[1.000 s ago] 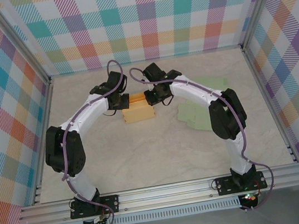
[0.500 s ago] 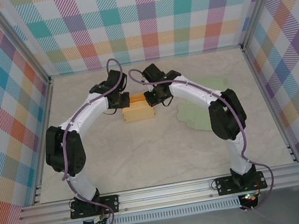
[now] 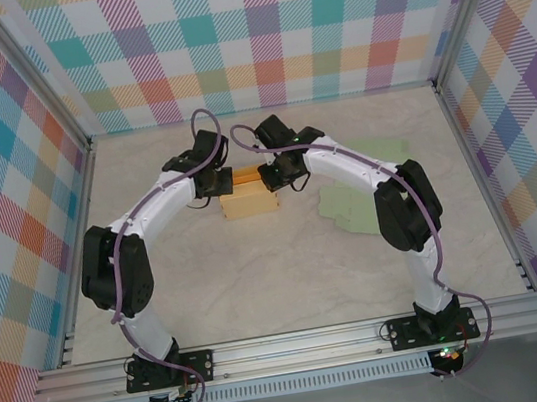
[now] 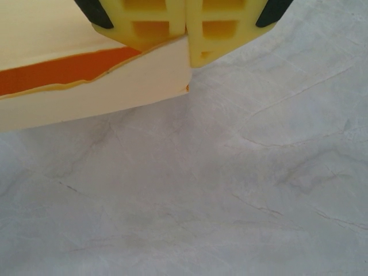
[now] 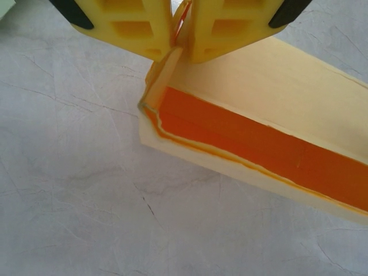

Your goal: Fold the paper box

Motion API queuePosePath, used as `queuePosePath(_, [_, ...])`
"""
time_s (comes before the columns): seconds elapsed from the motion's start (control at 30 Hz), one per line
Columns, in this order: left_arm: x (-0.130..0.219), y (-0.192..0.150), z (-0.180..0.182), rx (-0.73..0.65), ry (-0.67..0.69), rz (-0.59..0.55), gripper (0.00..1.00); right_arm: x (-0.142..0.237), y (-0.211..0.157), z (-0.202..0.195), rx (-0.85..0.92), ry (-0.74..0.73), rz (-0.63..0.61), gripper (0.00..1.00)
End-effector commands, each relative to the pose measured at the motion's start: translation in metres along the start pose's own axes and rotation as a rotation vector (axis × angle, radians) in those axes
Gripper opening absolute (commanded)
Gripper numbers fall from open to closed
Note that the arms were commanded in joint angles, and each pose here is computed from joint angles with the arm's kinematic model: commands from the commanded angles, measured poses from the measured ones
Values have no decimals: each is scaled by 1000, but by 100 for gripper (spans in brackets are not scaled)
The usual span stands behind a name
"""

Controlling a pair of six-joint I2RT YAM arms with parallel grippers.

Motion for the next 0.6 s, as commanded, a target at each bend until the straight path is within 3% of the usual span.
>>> queuePosePath(0.0, [-14, -38, -1, -16, -4, 129, 0, -25, -26, 5, 21, 1, 114, 16])
queuePosePath(0.57, [-15, -54, 1, 14, -15, 75, 0, -6, -14, 13, 1, 53, 59, 21])
Point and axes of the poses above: each hand's point on the last joint's axis, 136 mm out from that joint toward the fingers, its own x axis back along the fingers, its own z axis along the line the jaws close on, y = z × x, the point moved 4 cm from there along x, back along the fingers, and after that the axes turned 3 degrees about x, right-handed, at the moved point
